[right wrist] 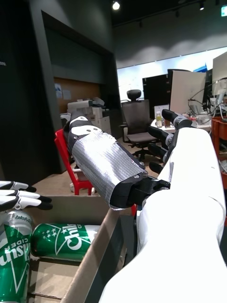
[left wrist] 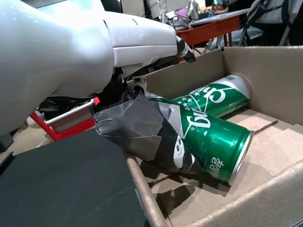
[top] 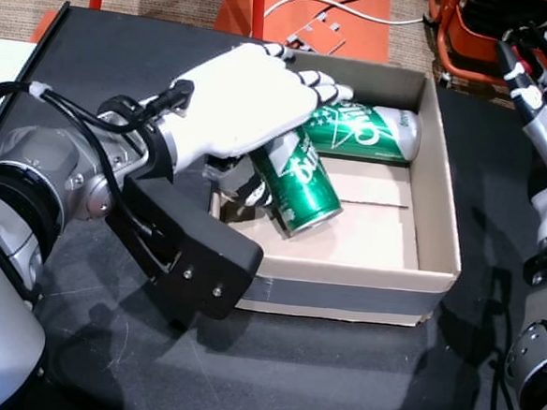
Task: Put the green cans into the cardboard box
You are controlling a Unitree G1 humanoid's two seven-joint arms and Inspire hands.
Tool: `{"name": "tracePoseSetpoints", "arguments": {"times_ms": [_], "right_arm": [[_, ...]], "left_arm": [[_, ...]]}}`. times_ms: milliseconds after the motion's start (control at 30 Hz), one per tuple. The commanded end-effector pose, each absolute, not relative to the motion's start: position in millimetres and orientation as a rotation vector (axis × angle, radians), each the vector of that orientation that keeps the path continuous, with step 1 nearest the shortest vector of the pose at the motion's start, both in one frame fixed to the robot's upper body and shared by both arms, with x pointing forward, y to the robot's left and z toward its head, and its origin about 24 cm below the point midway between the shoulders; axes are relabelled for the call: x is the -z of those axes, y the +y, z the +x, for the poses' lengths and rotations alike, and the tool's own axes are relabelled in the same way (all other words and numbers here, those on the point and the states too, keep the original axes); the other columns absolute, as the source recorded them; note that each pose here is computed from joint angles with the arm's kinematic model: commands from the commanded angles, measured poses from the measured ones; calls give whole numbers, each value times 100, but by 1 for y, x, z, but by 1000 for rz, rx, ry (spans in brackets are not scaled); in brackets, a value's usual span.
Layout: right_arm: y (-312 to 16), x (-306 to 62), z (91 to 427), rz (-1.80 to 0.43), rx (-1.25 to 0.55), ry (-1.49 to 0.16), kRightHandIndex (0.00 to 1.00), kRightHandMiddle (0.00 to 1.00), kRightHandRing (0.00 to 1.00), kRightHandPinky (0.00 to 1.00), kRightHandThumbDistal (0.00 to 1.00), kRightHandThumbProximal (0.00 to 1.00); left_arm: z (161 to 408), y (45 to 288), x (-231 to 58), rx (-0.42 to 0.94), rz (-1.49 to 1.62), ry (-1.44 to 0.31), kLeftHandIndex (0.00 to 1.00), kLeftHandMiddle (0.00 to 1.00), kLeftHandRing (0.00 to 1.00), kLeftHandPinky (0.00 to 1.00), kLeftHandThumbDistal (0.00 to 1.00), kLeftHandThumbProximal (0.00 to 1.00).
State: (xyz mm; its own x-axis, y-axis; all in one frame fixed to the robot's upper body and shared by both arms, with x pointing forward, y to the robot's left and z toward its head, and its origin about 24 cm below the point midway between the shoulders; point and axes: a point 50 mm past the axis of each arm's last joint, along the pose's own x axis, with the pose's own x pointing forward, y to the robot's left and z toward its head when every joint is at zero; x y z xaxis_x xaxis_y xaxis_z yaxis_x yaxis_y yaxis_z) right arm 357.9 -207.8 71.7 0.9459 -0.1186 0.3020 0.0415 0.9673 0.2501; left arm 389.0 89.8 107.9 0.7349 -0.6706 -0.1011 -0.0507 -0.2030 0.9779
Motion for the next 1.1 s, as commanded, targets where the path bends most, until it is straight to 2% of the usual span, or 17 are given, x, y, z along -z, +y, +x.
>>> {"name": "tracePoseSetpoints", "arguments": {"times_ms": [0, 133, 333, 567, 667, 767, 1067], "right_arm": [[-210, -67, 355, 237, 86, -303, 86, 84, 85, 93, 100, 70], [-211, -67, 355, 216, 83, -300, 86, 85, 86, 94, 100, 73], [-212, -67, 356, 228, 73, -289, 87, 85, 86, 94, 100, 71], [-214, -68, 357, 233, 58, -276, 87, 85, 86, 95, 100, 69], [-214, -68, 358, 218, 53, -270, 87, 86, 87, 96, 100, 72], [-213, -68, 359, 215, 53, -256, 87, 85, 87, 95, 100, 70], [-210, -68, 361, 192, 43, -238, 86, 86, 88, 95, 100, 70]], "left_arm": [[389, 92, -103, 643, 1724, -543, 99, 99, 100, 100, 100, 15], [390, 92, -104, 648, 1717, -514, 100, 100, 100, 99, 100, 16], [393, 92, -111, 634, 1695, -490, 100, 100, 100, 95, 100, 19], [400, 94, -141, 533, 1516, -534, 100, 100, 100, 94, 100, 23], [404, 102, -162, 468, 1428, -549, 100, 100, 100, 100, 98, 25], [407, 113, -180, 417, 1367, -576, 100, 100, 100, 98, 100, 19], [407, 144, -211, 260, 1280, -647, 99, 100, 100, 96, 100, 17]]}}
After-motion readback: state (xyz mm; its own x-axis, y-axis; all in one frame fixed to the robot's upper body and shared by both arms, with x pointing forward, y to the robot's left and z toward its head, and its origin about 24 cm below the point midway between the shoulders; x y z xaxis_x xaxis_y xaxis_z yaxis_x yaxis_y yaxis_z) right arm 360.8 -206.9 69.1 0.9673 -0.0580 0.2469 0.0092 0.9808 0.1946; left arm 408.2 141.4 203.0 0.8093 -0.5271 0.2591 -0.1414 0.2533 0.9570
